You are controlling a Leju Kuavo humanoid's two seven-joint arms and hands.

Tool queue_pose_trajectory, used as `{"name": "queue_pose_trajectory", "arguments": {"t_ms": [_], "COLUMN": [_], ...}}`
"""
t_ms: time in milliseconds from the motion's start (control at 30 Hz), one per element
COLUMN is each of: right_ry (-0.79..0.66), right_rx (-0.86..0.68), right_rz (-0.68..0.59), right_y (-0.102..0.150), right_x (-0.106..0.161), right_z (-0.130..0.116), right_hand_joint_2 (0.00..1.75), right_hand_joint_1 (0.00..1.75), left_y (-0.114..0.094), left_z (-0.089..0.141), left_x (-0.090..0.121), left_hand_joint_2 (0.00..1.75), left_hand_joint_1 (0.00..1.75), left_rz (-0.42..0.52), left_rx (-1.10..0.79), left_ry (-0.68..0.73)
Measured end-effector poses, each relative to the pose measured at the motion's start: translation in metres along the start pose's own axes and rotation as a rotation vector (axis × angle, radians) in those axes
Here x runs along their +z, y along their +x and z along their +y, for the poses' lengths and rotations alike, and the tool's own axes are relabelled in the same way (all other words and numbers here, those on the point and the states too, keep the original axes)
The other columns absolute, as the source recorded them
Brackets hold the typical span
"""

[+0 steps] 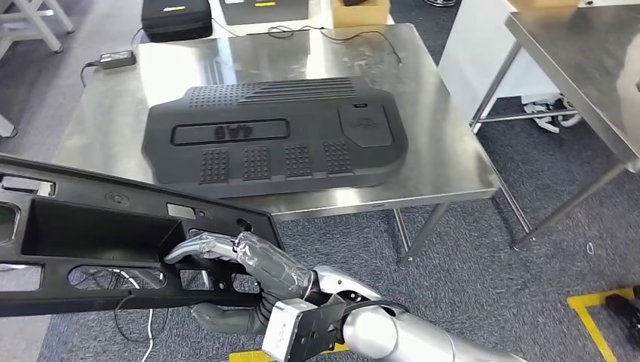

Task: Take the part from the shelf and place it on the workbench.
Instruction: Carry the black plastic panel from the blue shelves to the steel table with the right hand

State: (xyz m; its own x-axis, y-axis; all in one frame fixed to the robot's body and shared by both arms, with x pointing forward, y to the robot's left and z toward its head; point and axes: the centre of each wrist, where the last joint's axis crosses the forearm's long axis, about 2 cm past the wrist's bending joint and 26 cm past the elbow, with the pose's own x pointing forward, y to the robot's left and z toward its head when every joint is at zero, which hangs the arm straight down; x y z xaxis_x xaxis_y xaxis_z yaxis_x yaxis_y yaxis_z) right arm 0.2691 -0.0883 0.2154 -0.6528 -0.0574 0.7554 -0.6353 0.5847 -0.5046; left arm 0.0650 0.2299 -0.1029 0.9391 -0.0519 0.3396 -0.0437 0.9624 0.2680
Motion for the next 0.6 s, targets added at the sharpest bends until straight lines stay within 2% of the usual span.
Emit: {"name": "queue_pose_trajectory", "arguments": {"t_ms": [600], "right_ry": [-0.005], "right_rx": [-0.06], "right_rz": [-0.024], "right_y": [-0.0005], "right_x": [0.0014], "right_z": [0.0008], "right_hand_joint_2": [1.75], "right_hand_joint_1": [1.75], "left_y": [0.0005], "left_z": [0.0015], "left_x": [-0.0007], "left_hand_joint_2": [1.75], "left_hand_joint_1": [0.0], "left_rz": [0.004], "left_rx": [0.005], "left_ry": [0.007]}}
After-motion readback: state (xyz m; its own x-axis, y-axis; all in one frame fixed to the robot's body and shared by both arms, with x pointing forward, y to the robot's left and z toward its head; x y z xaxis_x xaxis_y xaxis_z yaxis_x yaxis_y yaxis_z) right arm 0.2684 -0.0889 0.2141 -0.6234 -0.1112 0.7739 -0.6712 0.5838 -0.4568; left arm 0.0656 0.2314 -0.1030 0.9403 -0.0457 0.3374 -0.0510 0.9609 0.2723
